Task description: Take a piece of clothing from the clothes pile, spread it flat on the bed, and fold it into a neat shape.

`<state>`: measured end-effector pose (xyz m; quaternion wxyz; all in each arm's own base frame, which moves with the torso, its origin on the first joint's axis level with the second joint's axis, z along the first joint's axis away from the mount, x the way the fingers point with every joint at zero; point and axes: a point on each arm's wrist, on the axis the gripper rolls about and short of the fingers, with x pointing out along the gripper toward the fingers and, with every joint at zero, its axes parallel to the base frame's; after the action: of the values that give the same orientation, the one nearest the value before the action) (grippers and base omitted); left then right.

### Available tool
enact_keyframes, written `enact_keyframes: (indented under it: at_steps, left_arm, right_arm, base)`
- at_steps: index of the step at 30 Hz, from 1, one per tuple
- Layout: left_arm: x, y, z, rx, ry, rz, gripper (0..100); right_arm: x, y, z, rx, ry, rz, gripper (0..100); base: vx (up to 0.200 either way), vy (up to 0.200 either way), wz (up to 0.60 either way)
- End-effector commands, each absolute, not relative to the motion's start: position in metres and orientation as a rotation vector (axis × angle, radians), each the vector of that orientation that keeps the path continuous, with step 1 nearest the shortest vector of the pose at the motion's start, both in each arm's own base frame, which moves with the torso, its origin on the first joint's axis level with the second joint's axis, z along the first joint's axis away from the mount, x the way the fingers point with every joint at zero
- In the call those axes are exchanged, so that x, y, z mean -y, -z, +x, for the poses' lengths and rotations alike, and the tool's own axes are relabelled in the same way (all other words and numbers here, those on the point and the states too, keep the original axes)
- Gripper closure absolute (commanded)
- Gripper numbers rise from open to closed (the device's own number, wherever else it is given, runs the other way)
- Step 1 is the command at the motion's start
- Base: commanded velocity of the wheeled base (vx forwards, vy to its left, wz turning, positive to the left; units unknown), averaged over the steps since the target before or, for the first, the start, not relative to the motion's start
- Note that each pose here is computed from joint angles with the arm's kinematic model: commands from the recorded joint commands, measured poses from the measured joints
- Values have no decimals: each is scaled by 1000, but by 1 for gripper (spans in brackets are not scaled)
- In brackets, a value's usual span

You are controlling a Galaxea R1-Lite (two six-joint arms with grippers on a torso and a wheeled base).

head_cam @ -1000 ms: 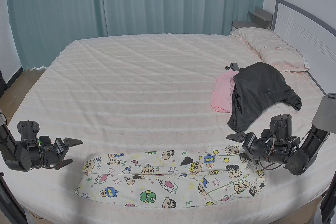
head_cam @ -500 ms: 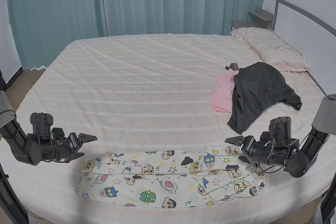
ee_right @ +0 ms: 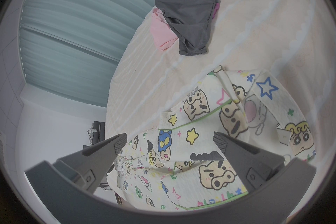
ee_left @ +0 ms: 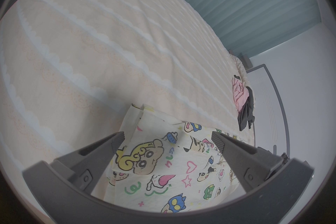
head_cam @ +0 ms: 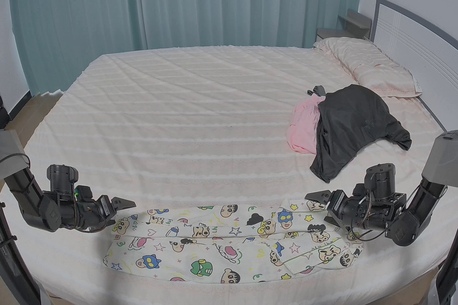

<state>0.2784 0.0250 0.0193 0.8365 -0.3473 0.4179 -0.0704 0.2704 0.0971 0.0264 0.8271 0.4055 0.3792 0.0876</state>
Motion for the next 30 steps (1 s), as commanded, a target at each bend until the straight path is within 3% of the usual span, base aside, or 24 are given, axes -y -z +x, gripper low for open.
enact_keyframes:
  at_steps: [1,4,5,17,25,30]
  left_arm:
    - [-25,-15,279,-900,145,-740,0]
    - [-25,-14,280,-900,145,-740,0]
    - [-25,-13,281,-903,144,-741,100]
    - [-30,-16,279,-890,126,-756,100]
    - [-28,-35,278,-828,155,-742,100]
    - [-28,-42,284,-797,173,-733,100]
  right_arm:
    - [-98,-22,270,-810,-188,858,0]
    - [-98,-22,269,-801,-195,858,0]
    - [-98,-22,269,-799,-196,858,0]
    - [-100,-46,276,-711,-240,791,0]
    - [-121,-60,307,-807,-203,583,0]
    - [-134,-39,322,-915,-195,485,0]
  base:
    - [0,0,0]
    - [0,0,0]
    - [0,0,0]
    - [0,0,0]
    - [0,0,0]
    - [0,0,0]
